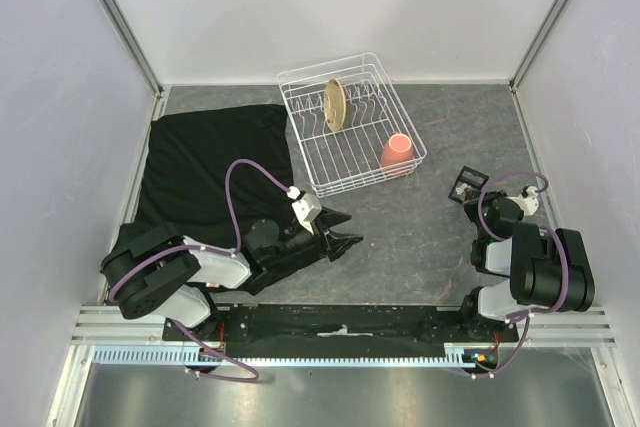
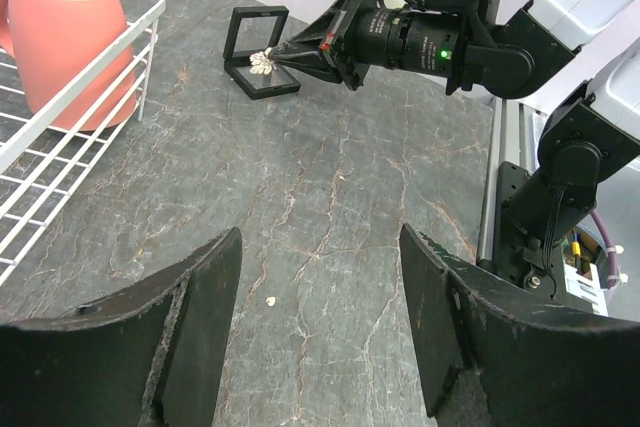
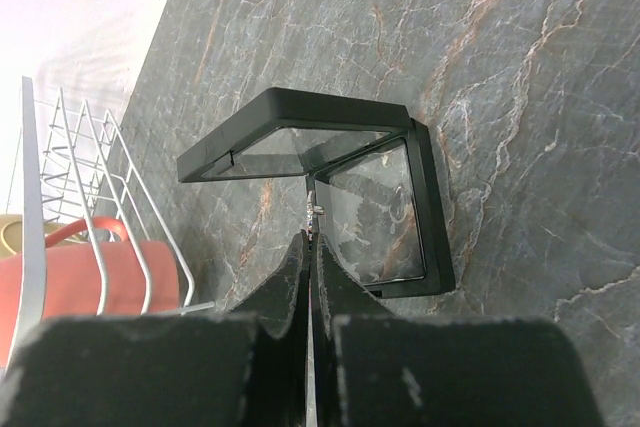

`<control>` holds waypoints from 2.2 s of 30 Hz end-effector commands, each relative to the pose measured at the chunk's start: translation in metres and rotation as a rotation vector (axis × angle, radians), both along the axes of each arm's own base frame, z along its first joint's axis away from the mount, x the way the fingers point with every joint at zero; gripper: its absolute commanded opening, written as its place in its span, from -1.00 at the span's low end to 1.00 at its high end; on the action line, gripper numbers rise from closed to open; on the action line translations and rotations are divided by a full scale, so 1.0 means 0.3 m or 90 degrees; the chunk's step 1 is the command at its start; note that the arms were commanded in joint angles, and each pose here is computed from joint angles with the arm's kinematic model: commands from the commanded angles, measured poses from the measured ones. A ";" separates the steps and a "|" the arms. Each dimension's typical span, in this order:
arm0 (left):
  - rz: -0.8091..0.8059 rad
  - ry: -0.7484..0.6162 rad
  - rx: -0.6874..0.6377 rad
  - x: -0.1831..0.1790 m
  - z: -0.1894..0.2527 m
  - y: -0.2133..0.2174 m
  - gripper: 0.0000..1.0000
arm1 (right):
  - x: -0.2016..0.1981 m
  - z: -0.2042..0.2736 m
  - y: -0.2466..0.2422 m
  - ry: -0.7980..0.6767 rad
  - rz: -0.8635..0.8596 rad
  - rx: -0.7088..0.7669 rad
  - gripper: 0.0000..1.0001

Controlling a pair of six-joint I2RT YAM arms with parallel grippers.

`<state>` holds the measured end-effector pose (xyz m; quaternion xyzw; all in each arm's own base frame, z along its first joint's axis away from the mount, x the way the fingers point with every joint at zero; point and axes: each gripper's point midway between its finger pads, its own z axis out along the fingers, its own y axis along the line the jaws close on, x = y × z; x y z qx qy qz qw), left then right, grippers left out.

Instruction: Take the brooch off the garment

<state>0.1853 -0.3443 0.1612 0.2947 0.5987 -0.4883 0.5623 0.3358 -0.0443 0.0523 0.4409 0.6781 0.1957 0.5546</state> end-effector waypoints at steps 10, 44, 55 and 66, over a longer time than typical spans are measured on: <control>-0.021 -0.048 -0.091 -0.018 0.138 -0.008 0.41 | 0.061 0.045 -0.028 -0.022 -0.015 -0.001 -0.91; 0.041 0.146 -0.005 -0.016 0.426 0.073 0.45 | -0.193 0.245 0.020 0.277 0.049 -0.220 0.38; 0.125 0.271 -0.119 -0.147 0.506 0.361 0.55 | -0.392 0.588 0.645 0.116 0.558 -0.314 0.76; 0.218 0.220 -0.254 -0.180 0.723 0.598 0.84 | -0.526 0.917 0.635 -0.094 0.585 -0.242 0.96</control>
